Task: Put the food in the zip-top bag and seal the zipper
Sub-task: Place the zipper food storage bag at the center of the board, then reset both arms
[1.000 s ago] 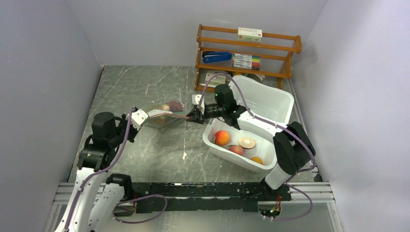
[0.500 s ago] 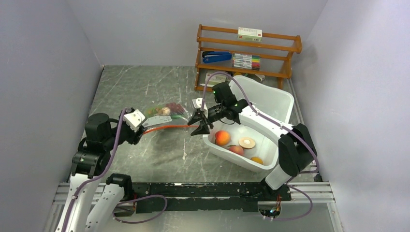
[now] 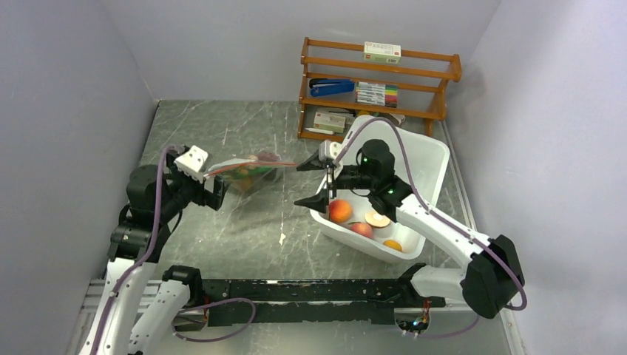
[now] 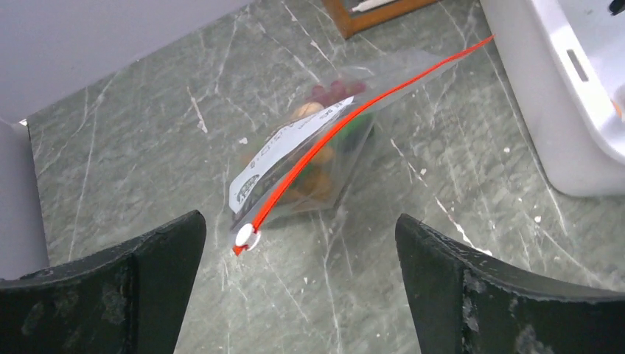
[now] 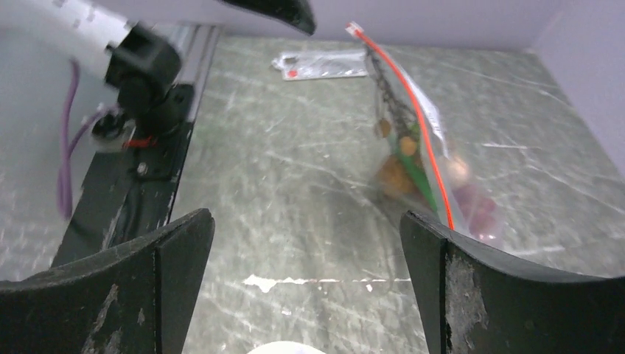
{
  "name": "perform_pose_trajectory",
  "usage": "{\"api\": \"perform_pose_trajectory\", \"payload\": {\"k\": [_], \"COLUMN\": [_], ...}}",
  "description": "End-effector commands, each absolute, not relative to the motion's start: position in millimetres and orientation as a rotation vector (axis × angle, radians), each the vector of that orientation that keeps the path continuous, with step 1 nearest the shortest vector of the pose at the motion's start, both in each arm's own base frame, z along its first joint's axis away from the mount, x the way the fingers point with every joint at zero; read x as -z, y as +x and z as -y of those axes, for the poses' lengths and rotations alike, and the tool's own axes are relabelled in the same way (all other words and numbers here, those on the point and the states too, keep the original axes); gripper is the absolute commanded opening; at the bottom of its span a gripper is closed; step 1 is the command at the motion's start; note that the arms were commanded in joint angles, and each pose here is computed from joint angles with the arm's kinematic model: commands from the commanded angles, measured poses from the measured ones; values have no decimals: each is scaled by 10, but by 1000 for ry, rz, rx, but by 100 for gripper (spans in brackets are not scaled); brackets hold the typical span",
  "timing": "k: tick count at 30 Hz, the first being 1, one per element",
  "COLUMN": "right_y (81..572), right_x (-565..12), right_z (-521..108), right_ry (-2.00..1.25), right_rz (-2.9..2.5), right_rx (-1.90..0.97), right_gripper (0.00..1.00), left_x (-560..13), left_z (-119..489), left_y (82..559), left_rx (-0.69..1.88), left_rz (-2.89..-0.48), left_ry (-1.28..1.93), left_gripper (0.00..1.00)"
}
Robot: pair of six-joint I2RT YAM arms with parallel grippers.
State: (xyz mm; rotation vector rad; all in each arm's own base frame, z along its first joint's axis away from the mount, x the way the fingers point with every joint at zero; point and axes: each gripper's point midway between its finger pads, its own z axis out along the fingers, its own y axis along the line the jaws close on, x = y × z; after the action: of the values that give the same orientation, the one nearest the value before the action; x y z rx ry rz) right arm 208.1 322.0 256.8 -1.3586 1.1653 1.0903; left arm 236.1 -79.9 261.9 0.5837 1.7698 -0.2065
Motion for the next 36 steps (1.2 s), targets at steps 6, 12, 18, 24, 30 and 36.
{"api": "perform_pose_trajectory", "payload": {"k": [6,12,18,24,30,36], "right_y": [2762,3080,3086,3041,3034,3064], "right_x": [-3274,-3175,-3120,-3264,-3316,-3340], "right_z": [-2971,-2507,-2181,-2055,-2023,-1999], "right_ry": [-610,-145,-31,-10,-8,22], "right_rz": [-1571,-1783,-1824,-1793,-1775,-1777], "right_rx": [-1000,-820,-670,-638,-629,-617], "right_gripper": [100,100,100,100,100,100], "left_x": [-3283,-3433,-3313,-3093,-3032,-3035], "left_z": [833,792,713,708,764,749], "left_y": [2519,2447,2439,2472,2489,2487], "left_rx": [336,391,389,399,433,420], "left_rz": [-1668,-1682,-1709,-1772,-1801,-1794], "left_ry": [280,140,38,-9,-10,-2], "left_gripper": [99,99,99,99,99,99]}}
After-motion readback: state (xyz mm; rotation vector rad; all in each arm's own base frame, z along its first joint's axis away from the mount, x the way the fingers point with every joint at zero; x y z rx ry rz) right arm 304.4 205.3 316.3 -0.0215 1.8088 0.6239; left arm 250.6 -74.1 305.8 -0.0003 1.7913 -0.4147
